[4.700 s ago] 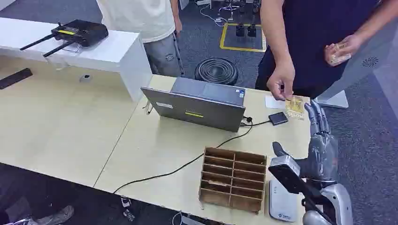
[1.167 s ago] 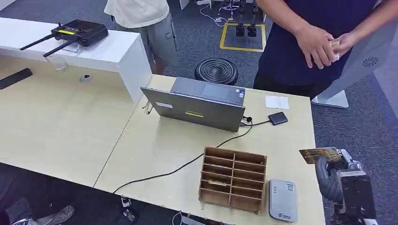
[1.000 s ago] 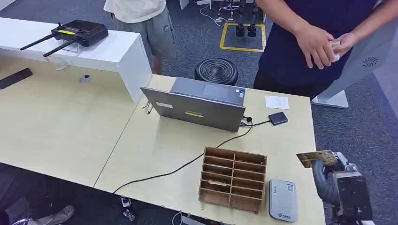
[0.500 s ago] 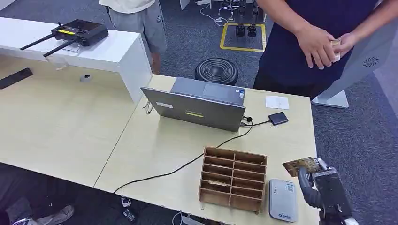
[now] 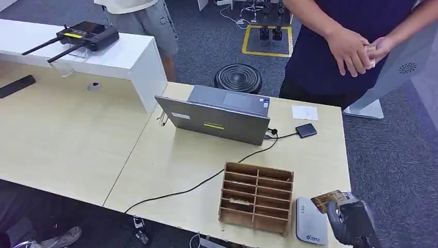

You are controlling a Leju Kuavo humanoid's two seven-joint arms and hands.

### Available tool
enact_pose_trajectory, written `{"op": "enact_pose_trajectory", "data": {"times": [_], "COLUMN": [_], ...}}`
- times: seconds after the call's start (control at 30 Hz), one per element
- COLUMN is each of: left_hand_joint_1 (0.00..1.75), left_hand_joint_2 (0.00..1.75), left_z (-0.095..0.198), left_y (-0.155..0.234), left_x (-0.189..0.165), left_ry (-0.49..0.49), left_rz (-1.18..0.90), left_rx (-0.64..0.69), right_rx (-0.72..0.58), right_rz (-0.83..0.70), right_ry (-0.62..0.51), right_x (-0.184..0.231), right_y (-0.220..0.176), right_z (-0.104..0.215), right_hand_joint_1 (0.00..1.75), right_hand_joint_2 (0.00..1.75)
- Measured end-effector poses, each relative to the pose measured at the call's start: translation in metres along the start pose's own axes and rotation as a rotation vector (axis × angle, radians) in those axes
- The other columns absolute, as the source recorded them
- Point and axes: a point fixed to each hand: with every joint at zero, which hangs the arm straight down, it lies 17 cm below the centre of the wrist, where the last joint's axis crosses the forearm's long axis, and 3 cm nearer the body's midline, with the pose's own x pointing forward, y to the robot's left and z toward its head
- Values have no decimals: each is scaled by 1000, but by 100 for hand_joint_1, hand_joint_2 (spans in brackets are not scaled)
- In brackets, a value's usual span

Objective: Pass the card to the sensor for recognition and then transmit it.

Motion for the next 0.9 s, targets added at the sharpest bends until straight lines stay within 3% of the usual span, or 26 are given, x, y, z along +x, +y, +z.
{"op": "enact_pose_trajectory", "data": {"times": [0.9], "left_hand_joint_1": [0], "left_hand_joint_2": [0], "left_z": [0], "left_y": [0], "left_x": [-1], "left_ry": [7], "left_rz": [2], "left_rx": [-1], "right_rx": [108], "right_rz": [65], "right_ry": [122], "right_x": [-44], "right_y": [28], "right_z": [3], "right_hand_joint_1": [175], "right_hand_joint_2": [175]}}
